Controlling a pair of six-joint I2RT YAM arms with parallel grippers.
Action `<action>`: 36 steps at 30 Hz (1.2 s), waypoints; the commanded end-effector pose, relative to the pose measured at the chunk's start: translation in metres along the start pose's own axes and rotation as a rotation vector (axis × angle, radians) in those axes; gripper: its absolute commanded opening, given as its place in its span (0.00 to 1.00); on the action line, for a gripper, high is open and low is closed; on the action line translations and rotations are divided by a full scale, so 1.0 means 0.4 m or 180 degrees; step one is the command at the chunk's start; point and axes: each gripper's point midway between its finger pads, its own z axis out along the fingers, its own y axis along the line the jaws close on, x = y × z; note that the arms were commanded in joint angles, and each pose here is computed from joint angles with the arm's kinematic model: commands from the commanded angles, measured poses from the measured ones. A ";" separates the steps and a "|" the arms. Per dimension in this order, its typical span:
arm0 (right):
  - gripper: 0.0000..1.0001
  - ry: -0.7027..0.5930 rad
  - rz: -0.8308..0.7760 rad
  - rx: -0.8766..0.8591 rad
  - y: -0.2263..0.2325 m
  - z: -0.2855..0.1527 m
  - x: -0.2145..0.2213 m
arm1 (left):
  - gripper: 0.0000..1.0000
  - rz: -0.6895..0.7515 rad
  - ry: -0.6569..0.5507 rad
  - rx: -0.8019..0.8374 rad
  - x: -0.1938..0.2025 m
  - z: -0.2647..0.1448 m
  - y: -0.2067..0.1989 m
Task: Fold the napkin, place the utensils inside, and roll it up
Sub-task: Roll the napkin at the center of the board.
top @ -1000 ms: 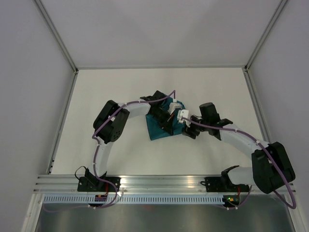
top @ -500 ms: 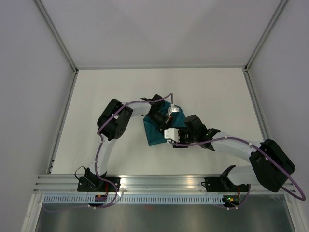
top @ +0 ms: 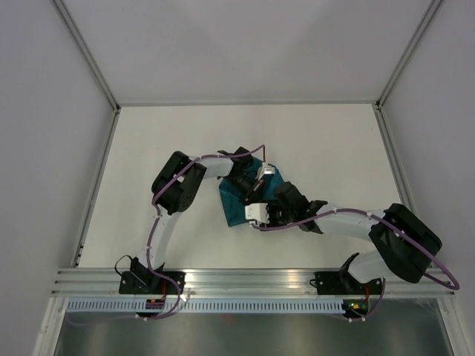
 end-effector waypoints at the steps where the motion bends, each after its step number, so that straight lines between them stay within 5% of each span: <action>1: 0.57 0.0043 -0.0072 0.0095 -0.016 0.010 0.003 | 0.02 -0.0147 0.0229 -0.0297 0.059 0.021 0.084; 7: 0.50 0.0160 -0.0115 -0.0007 -0.001 0.023 0.020 | 0.03 -0.0162 0.0243 -0.0208 0.064 0.022 0.076; 13: 0.17 0.0301 -0.0115 -0.0226 0.041 0.028 0.050 | 0.12 -0.0119 0.0220 -0.0122 0.060 0.018 0.063; 18: 0.10 0.0359 -0.0113 -0.0326 0.063 0.024 0.065 | 0.32 0.0029 -0.0071 -0.0172 0.004 -0.021 0.045; 24: 0.06 0.0322 -0.0086 -0.0490 0.084 0.016 0.058 | 0.38 -0.0019 -0.0597 -0.0237 -0.096 -0.088 0.012; 31: 0.03 0.0247 0.0155 -0.0955 0.111 0.014 0.037 | 0.37 -0.0218 -0.1690 -0.0724 -0.213 -0.249 0.001; 36: 0.03 0.0097 0.0506 -0.1247 0.099 0.003 0.030 | 0.36 -0.0236 -0.2957 -0.1370 -0.248 -0.474 -0.024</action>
